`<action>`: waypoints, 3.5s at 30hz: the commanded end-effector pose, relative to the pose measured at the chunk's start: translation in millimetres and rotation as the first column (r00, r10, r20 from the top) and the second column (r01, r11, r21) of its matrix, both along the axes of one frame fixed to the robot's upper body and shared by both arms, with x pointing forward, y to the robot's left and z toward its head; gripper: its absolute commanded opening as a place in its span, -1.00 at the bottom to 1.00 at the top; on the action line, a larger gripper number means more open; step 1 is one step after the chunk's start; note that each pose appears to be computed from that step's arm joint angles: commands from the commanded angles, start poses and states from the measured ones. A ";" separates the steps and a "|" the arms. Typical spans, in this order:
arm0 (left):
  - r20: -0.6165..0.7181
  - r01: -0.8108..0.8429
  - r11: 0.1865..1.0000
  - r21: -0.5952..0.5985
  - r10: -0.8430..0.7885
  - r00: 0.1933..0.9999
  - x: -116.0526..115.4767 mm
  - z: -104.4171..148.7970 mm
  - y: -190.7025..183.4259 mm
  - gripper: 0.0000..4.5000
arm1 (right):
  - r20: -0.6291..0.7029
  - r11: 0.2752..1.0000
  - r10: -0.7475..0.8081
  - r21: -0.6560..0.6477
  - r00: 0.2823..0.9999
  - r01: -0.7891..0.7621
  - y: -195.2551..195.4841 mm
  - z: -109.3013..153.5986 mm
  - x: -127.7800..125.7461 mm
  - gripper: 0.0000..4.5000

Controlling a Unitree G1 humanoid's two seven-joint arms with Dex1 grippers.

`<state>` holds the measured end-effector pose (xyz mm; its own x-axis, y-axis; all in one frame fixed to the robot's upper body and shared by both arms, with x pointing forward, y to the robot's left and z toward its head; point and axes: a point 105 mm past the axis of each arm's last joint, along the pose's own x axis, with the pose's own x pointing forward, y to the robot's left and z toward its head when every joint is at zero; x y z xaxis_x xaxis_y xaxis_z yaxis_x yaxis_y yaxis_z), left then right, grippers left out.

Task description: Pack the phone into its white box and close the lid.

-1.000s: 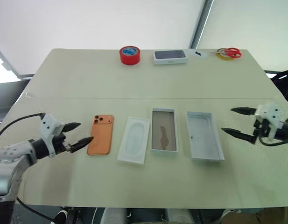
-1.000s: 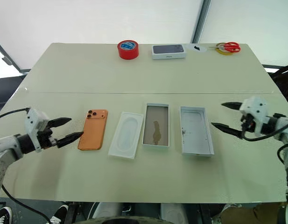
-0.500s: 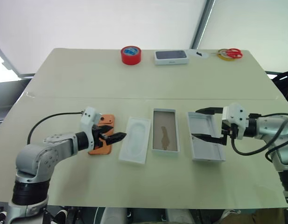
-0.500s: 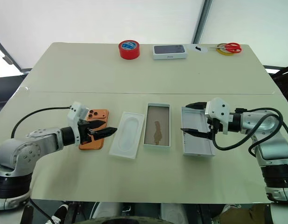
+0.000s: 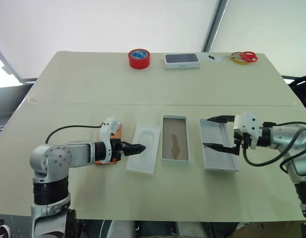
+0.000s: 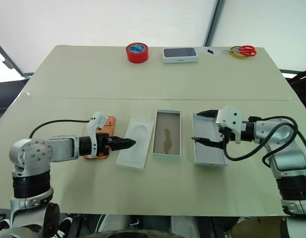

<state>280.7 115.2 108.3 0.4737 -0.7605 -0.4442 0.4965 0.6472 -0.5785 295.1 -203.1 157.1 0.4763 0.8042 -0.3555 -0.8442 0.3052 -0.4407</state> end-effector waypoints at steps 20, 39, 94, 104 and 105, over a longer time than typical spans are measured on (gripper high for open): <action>-0.083 -0.131 0.973 -0.192 0.117 0.990 7.3 1.5 17.2 -0.97 | -0.024 0.991 0.127 0.053 0.992 -0.126 34.6 0.8 -20.2 1.00; 0.072 -0.206 0.932 -0.299 0.238 0.969 25.7 43.3 31.1 -1.00 | -0.162 0.963 0.217 -0.126 0.963 -0.238 101.1 -70.9 -24.1 -0.06; 0.144 -0.091 0.961 -0.260 0.132 0.981 60.6 48.4 -37.5 0.31 | -0.001 0.986 -0.150 0.077 0.989 0.150 53.6 -7.0 53.9 0.38; 0.584 -0.076 0.997 0.016 0.052 0.810 42.0 63.4 12.5 0.34 | 0.061 0.981 -0.069 0.185 0.996 0.057 107.7 10.2 61.1 -0.98; 0.664 -0.103 0.993 0.051 0.043 0.746 42.9 67.2 20.1 0.34 | 0.069 0.983 -0.065 0.179 0.995 0.052 113.2 9.0 62.0 -0.98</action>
<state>326.0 137.8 157.7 0.7253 -0.6735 -0.1422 0.6409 0.7361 -0.2177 357.1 -100.8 155.8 0.5539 0.8079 -0.2014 -0.8018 0.4525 -0.3903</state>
